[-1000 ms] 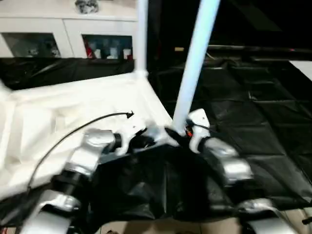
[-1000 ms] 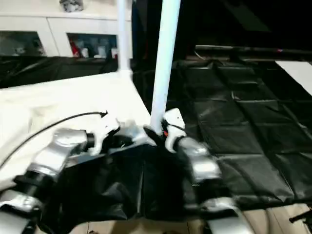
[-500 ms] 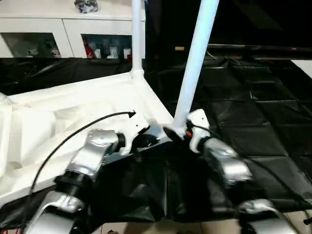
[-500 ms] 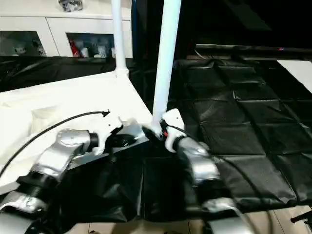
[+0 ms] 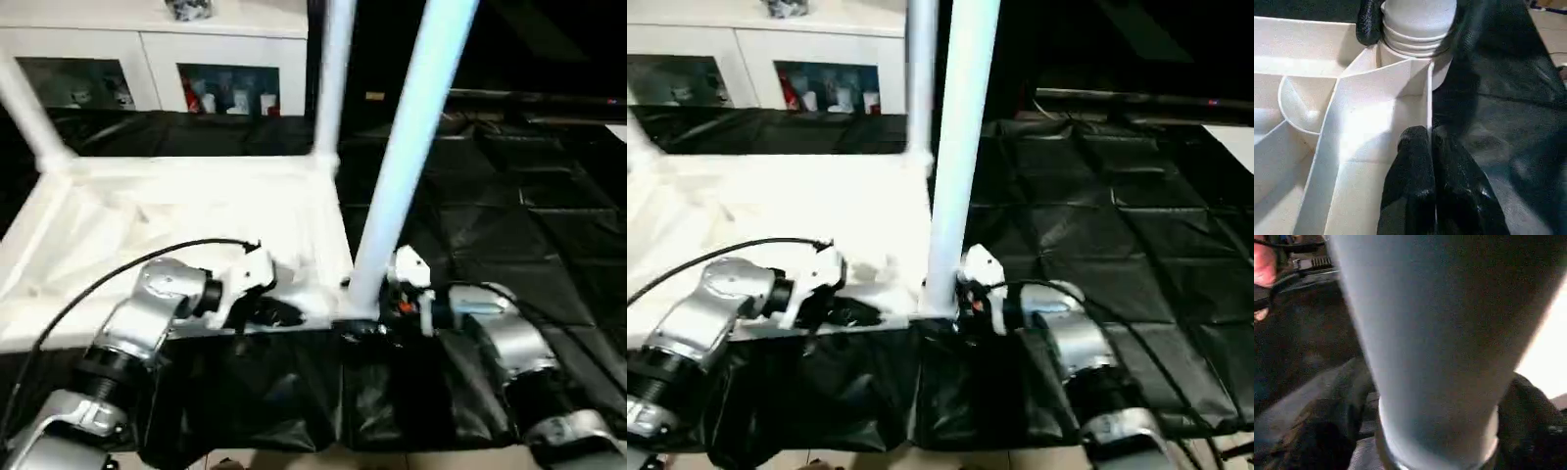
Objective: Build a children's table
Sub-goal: Rotate leg to tighten
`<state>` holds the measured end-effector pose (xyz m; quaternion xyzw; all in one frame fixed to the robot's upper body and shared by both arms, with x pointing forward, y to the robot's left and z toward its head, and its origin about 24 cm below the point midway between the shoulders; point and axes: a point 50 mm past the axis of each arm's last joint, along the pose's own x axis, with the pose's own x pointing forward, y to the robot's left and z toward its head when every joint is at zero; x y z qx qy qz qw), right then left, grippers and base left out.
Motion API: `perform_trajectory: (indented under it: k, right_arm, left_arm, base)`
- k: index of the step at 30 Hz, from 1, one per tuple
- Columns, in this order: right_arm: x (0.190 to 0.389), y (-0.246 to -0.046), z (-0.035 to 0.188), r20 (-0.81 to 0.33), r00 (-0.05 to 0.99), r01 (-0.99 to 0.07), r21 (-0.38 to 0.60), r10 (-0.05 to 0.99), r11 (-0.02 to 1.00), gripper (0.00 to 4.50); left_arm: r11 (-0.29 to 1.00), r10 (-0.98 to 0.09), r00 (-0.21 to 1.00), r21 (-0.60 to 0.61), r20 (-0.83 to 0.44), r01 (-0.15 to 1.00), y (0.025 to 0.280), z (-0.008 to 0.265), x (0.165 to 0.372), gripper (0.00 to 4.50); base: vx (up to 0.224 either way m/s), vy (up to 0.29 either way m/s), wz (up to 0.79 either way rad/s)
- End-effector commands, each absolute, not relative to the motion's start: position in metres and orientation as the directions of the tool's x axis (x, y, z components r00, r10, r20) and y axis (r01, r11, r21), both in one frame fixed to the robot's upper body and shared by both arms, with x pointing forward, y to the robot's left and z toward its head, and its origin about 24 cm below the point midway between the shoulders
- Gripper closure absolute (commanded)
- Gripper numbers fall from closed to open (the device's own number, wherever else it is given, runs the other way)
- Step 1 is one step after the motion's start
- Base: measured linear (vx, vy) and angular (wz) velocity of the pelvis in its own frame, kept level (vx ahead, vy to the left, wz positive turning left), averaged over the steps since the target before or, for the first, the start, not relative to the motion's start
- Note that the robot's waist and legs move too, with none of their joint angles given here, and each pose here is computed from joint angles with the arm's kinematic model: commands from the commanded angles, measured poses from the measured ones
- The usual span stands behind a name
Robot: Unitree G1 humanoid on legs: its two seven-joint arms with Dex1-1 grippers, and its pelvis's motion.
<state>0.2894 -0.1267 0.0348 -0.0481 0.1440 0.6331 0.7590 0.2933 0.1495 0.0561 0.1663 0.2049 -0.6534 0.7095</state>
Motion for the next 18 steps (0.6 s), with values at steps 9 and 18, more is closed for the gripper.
perform_trajectory:
  k: [9, 18]
  right_arm:
    - [0.298, -0.104, 0.024, -0.263, 0.323, -0.933, 0.075, 0.909, 0.353, 1.75]
    - [0.315, -0.079, 0.004, -0.314, 0.671, -0.682, 0.092, 0.671, 0.725, 1.81]
  left_arm:
    - [0.121, -0.898, 0.116, 0.016, -0.424, 0.993, 0.126, 0.069, 0.302, 4.50]
    - [0.328, -0.871, 0.318, 0.039, -0.375, 0.944, 0.093, 0.062, 0.315, 4.50]
  base:
    - [0.000, 0.000, 0.00]
    - [0.000, 0.000, 0.00]
